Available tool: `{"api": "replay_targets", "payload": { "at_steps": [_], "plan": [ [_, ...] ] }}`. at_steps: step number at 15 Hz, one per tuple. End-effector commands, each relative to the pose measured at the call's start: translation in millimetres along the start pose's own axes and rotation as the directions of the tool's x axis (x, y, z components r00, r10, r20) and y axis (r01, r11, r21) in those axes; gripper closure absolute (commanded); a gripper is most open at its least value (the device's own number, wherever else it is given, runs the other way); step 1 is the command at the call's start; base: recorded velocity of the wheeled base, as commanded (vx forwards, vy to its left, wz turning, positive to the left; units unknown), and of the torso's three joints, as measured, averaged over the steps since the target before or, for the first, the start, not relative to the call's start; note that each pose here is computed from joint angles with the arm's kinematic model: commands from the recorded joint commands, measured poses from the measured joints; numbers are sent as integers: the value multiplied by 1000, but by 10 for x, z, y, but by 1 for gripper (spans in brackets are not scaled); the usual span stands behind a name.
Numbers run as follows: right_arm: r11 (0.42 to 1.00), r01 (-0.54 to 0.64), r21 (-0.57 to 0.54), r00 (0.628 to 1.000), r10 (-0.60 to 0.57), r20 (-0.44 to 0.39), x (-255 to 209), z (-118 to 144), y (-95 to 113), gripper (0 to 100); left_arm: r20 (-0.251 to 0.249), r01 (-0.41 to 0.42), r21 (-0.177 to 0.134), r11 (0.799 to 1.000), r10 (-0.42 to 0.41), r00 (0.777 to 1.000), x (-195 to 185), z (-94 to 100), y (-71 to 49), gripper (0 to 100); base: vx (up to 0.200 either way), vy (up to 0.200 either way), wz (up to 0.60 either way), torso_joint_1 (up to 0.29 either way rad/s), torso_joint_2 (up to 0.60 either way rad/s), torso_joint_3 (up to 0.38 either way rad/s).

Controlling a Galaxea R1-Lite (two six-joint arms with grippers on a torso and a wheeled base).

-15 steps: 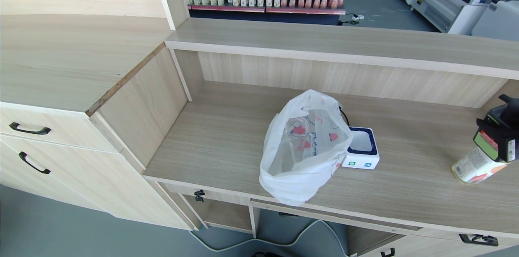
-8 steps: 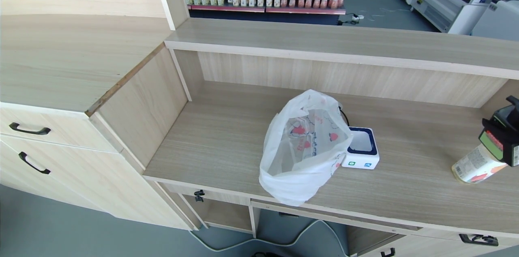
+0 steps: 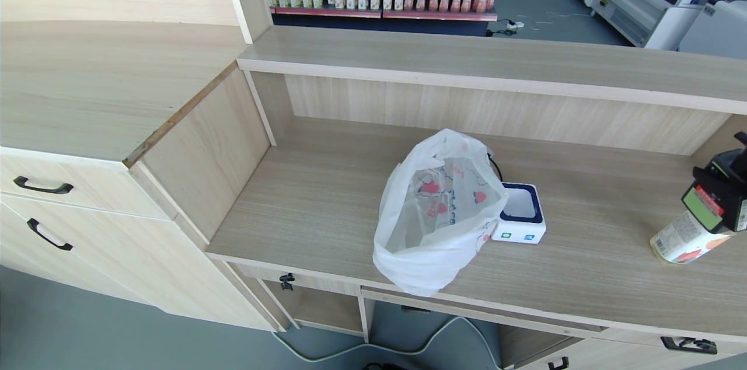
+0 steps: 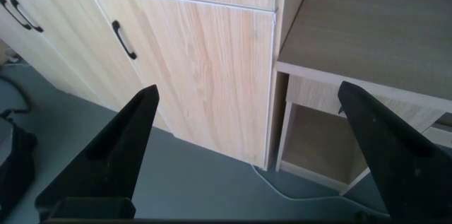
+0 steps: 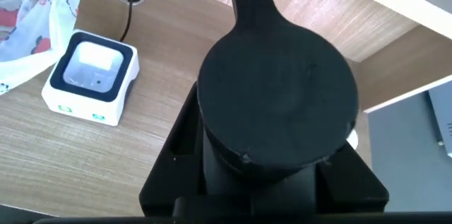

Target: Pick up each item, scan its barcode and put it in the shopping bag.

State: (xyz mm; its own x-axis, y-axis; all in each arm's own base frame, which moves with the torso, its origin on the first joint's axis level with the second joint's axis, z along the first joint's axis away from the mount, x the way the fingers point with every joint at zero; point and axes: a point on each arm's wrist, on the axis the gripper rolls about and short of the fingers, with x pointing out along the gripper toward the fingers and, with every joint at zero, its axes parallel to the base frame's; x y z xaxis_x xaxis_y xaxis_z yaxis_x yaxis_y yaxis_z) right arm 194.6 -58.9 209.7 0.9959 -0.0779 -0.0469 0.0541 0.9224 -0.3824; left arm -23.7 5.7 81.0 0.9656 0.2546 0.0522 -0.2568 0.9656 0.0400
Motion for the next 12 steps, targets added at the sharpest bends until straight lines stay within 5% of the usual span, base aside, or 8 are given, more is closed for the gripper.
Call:
{"api": "replay_targets", "payload": {
  "at_steps": [1,10,12],
  "plan": [
    [1000,-10,12,1000,10,-24,192,-118,-2,100,1,0,0,1000,0,1000,0,1,0,0,0,0,0,0,0,0],
    [999,44,6,994,-45,105,535,-242,-45,100,1,6,4,1000,-6,1000,0,1,-1,0,0,0,0,0,0,0],
    [999,47,5,993,-47,110,525,-229,-48,100,1,6,6,1000,-6,1000,0,1,-1,0,0,200,0,0,2,2]
  ]
}}
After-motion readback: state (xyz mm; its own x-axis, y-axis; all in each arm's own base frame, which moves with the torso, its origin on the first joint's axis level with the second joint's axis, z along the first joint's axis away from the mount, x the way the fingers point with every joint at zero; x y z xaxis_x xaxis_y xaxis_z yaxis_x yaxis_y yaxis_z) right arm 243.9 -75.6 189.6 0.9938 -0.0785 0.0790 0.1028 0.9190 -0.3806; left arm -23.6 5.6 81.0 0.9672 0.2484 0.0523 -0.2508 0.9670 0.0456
